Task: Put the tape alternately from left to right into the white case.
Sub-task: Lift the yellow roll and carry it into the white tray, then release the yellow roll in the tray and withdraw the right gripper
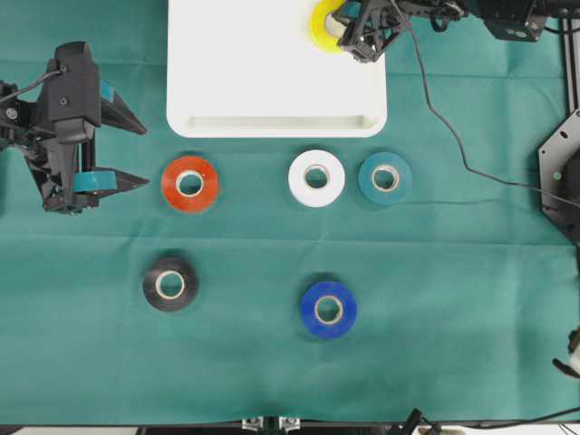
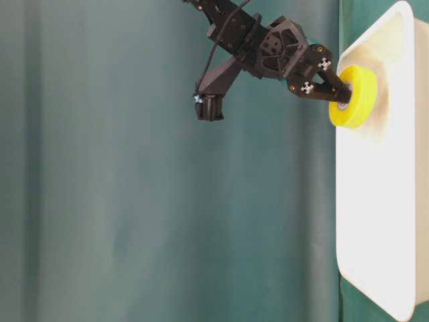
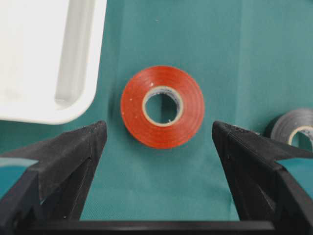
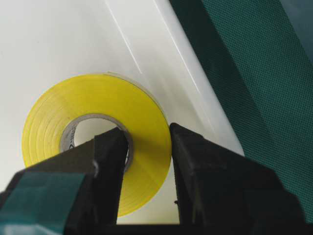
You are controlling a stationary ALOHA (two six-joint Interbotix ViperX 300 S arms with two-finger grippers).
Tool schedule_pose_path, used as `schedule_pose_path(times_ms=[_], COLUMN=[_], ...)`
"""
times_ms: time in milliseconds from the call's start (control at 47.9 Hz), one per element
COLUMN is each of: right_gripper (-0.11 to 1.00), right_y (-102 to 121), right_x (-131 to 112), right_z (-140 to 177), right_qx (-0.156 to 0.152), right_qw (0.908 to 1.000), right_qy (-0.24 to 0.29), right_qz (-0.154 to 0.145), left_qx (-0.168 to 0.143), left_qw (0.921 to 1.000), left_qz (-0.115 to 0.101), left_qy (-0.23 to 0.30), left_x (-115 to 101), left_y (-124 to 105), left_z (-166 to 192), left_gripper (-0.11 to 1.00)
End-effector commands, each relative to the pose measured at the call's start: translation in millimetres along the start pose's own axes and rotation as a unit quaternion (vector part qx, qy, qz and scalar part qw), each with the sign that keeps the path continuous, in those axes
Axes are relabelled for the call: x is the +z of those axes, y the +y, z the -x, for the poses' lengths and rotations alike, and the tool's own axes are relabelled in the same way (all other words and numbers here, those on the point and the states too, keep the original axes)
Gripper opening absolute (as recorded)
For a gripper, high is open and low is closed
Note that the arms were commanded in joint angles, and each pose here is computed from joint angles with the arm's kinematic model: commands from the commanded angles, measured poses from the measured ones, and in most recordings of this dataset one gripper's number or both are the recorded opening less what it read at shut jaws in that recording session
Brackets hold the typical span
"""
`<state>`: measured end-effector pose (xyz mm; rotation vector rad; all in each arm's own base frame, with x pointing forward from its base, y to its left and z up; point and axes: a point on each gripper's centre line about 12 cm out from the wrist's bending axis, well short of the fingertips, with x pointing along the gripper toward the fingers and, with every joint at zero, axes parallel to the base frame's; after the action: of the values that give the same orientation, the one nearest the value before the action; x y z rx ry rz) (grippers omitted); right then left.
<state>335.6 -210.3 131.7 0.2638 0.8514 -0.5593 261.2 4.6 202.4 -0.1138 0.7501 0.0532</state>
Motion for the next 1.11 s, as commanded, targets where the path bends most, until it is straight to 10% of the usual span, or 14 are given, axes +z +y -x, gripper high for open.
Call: schedule_pose_path(times_ms=[0, 188, 375, 1085], right_gripper=[0.31, 0.34, 0.86, 0.80], right_y=[-1.3, -1.3, -1.2, 14.4], right_x=[11.9, 11.8, 15.4, 27.1], right_z=[2.7, 1.8, 2.8, 30.2], right_qx=[0.000, 0.000, 0.000, 0.015], right_qw=[0.9998, 0.9998, 0.9997, 0.9982], right_qy=[-0.019, -0.018, -0.023, -0.056], right_qz=[-0.002, -0.001, -0.002, 0.010], left_qx=[-0.001, -0.001, -0.001, -0.001], left_qw=[0.9999, 0.9999, 0.9998, 0.9998], left_qz=[0.002, 0.002, 0.002, 0.002], left_qy=[-0.017, -0.016, -0.018, -0.018], left_x=[8.6, 8.0, 9.7, 9.9], left_y=[-0.2, -0.1, -0.3, -0.3], left_z=[3.9, 3.8, 4.2, 4.2], left_gripper=[0.51, 0.51, 0.51, 0.51])
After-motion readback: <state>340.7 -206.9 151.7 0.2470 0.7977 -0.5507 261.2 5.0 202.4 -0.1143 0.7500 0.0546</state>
